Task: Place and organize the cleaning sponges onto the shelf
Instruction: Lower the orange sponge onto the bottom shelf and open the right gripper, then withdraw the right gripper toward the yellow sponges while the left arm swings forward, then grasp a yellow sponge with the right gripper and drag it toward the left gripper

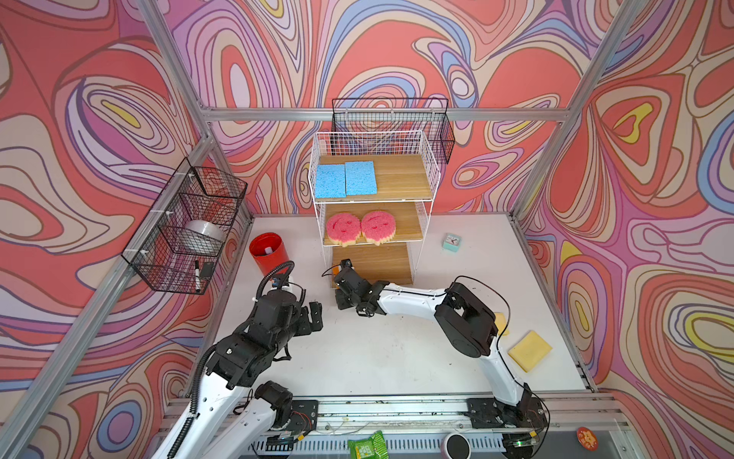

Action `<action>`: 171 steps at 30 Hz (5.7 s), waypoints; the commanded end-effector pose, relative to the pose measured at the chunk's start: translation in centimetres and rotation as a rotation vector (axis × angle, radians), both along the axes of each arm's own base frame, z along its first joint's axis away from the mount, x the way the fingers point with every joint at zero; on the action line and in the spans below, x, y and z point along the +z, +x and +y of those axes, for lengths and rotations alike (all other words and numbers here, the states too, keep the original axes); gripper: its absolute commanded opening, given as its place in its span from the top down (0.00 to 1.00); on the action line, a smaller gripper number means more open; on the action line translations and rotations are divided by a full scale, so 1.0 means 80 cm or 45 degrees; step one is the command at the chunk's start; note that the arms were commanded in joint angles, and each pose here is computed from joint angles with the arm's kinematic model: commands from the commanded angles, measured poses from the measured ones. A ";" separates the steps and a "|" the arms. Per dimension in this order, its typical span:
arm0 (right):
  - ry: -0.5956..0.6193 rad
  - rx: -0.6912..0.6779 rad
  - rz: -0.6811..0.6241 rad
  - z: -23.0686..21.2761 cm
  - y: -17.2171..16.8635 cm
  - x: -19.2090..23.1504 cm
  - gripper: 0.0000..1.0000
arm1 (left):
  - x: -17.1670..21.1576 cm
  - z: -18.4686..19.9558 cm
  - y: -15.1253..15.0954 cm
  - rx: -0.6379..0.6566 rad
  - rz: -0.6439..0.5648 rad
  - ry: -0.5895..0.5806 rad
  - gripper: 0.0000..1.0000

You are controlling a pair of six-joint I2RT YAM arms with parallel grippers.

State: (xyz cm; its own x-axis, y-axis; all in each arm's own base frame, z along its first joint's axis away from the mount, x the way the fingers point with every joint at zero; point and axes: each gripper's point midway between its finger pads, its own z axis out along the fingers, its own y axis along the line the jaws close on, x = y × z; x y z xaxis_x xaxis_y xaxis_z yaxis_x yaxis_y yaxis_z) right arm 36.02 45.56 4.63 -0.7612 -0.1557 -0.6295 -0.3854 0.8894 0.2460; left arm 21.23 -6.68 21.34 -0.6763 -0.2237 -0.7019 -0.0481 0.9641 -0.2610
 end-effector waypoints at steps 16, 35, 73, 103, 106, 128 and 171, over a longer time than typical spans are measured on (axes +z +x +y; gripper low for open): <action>0.006 0.031 -0.015 0.022 0.013 -0.006 0.87 | -0.004 0.004 0.003 0.013 0.001 0.026 0.02; 0.064 0.067 -0.009 0.022 0.002 0.014 0.86 | -0.004 0.004 0.002 0.008 -0.005 0.030 0.02; -0.003 0.052 0.075 0.007 0.003 -0.021 1.00 | -0.007 0.001 0.004 -0.013 0.005 0.034 0.03; 0.044 0.056 0.082 -0.003 -0.001 -0.008 0.69 | -0.003 -0.012 0.003 -0.093 -0.006 0.014 0.00; 0.009 0.065 0.064 -0.012 -0.017 0.005 0.57 | -0.001 -0.017 0.001 -0.117 0.006 -0.003 0.00; 0.003 -0.424 0.277 -0.315 -0.143 0.088 0.21 | -0.043 -0.216 -0.019 -0.552 0.020 0.191 0.01; 0.542 -1.373 0.528 -0.664 -0.093 -0.010 0.34 | -0.138 -0.326 0.043 -0.744 0.115 -0.249 0.00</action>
